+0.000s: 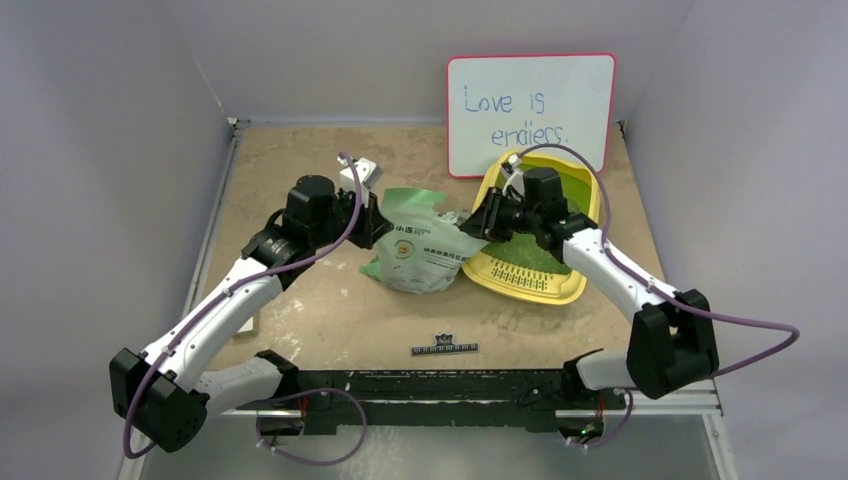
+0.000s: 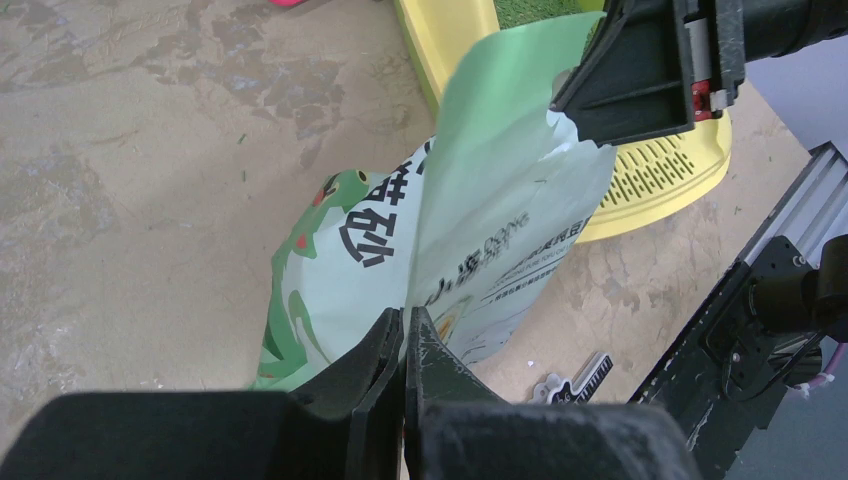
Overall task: Fill the litter box with clean litter
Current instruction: 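Scoop the cat litter from the cat litter bag.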
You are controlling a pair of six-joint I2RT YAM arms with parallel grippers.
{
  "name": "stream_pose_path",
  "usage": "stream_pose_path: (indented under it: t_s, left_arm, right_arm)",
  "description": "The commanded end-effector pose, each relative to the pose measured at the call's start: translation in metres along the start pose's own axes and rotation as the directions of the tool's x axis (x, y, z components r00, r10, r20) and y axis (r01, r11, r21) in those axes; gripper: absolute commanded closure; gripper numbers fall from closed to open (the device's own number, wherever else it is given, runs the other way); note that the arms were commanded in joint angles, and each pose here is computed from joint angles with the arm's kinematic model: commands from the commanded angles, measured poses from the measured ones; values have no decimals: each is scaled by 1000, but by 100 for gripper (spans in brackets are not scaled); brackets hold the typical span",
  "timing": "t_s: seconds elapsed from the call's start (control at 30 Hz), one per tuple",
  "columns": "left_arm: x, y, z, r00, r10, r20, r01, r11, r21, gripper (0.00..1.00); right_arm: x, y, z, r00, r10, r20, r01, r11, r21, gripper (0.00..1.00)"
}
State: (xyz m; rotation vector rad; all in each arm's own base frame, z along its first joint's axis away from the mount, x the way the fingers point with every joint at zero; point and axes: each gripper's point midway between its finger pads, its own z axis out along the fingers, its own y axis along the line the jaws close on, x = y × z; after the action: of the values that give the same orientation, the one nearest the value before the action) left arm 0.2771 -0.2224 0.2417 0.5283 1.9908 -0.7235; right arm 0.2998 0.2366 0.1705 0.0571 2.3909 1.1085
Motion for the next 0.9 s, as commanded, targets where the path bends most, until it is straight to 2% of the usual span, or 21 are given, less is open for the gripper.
stream_pose_path:
  t_s: [0.0, 0.17, 0.57, 0.87]
  left_arm:
    - [-34, -7, -3, 993, 25, 116, -27, 999, 19, 100]
    - [-36, -8, -5, 992, 19, 122, -22, 999, 25, 100]
    - [-40, -9, -8, 990, 27, 136, -31, 999, 24, 100]
    - [-42, -9, -8, 987, 46, 152, -50, 999, 23, 100]
  right_arm:
    - [-8, 47, -29, 1000, 26, 7, -23, 962, -274, 100]
    - [-14, 52, -47, 997, 77, 25, -62, 929, -365, 100]
    - [-22, 18, -86, 975, 211, 70, -167, 902, -397, 100]
    - [-27, -15, -119, 967, 243, 76, -196, 902, -386, 100]
